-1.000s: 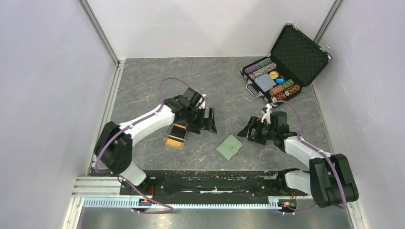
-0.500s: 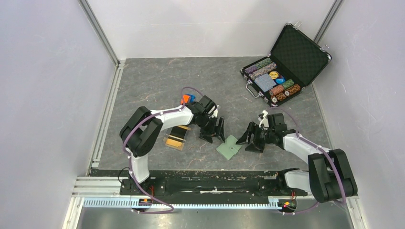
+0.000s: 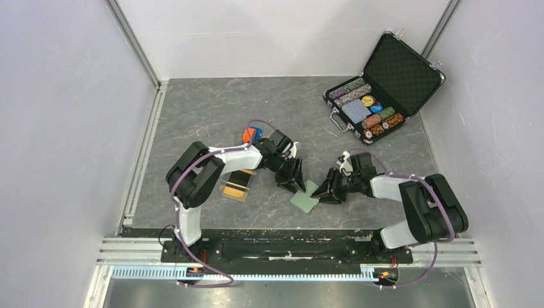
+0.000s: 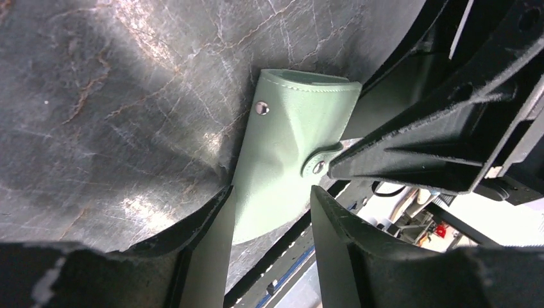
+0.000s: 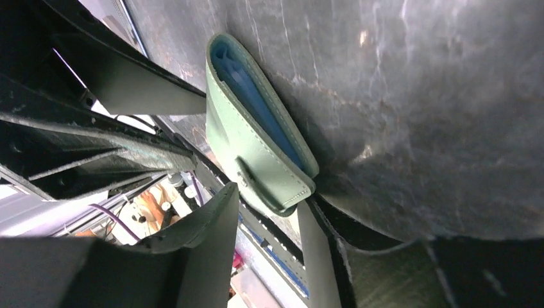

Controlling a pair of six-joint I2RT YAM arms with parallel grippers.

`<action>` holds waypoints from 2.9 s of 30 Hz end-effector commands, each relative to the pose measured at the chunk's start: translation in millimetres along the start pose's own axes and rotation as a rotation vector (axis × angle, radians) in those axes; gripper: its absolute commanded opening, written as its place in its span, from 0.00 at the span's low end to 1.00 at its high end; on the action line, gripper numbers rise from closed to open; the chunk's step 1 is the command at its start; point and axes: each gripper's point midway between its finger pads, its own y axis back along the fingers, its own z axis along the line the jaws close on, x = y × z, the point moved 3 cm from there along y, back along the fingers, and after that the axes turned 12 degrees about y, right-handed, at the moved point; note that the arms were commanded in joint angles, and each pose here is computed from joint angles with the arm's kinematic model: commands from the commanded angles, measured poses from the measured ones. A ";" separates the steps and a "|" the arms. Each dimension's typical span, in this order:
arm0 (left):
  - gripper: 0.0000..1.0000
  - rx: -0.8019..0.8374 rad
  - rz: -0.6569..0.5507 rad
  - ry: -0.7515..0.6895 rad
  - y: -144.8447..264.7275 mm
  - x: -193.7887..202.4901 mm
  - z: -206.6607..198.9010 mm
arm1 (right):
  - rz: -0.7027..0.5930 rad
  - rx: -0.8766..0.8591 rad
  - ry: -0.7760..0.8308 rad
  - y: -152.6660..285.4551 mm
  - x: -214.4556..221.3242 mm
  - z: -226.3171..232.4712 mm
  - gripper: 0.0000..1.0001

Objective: Put the credit cards into the card holder
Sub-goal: Pick up the card holder from the center of the board, then open the card holder.

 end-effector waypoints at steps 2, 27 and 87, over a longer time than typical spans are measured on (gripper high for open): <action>0.53 0.151 -0.003 0.001 4.8 -2.0 -31.8 | -0.132 0.052 0.099 -11.6 -36.5 -7.2 0.34; 0.83 0.069 -0.337 -0.058 101.7 -36.6 -42.7 | -0.217 -0.260 0.475 21.4 -114.8 105.8 0.00; 0.02 -0.184 -0.373 -0.056 123.3 -12.6 -22.6 | -0.058 0.104 0.653 -22.2 -107.4 134.1 0.96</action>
